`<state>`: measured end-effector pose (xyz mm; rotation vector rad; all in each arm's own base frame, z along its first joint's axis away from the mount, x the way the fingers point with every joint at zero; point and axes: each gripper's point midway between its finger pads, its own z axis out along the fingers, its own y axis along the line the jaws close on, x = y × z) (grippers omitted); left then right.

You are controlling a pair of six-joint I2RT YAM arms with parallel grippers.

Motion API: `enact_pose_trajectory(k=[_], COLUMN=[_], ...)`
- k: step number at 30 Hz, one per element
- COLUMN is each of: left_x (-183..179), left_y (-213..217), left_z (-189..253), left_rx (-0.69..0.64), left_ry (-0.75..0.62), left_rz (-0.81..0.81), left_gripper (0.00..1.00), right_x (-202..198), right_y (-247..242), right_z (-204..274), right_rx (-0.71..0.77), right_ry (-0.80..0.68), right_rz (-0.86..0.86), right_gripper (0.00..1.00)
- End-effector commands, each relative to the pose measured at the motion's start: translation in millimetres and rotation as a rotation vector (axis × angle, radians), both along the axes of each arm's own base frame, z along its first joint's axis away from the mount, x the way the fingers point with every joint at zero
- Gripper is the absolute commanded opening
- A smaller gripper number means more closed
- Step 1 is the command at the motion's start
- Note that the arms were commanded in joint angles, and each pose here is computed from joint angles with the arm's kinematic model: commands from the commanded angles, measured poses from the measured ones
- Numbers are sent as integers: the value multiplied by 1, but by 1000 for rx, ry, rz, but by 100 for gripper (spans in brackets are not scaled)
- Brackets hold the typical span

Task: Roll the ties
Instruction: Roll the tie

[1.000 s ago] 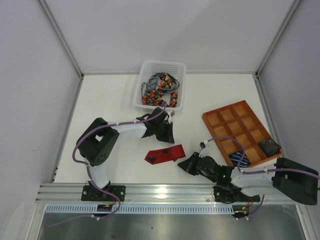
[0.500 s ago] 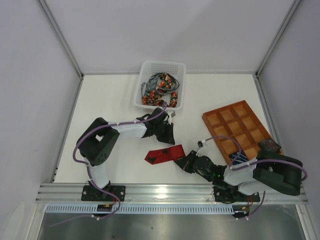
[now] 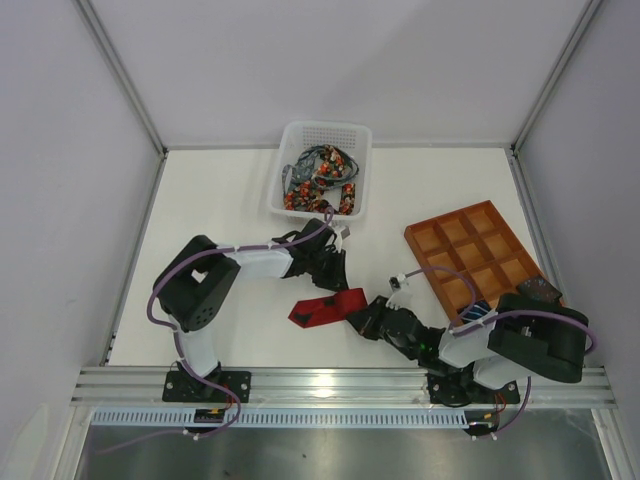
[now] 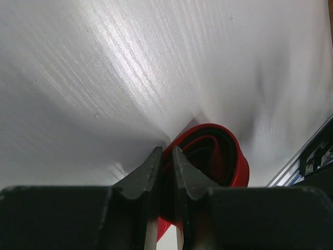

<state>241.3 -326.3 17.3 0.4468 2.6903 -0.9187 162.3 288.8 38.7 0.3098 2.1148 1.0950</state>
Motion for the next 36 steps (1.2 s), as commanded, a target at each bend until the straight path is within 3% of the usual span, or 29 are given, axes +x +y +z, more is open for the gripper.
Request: enact_pose_trajectory(k=[1,6,24,36], left_x=[1,0,10,-22], left_y=[1,4,50,69], left_z=[-2,-8,-13,-27], left_rx=[-14,-13,87,81], left_ry=[-3,16,-67,-23], left_rz=[-1,31,188,190], left_gripper=[19,19,25,23], right_x=[22,28,-25,-4], right_y=[0,1,-54,-46], right_z=[23,31,-13,-29], right_rx=[9,13,-93,-55], right_ry=[-97,-103,186,230], right_rz=[-53,-7,-30,-16], right_gripper=[0,0,0,0])
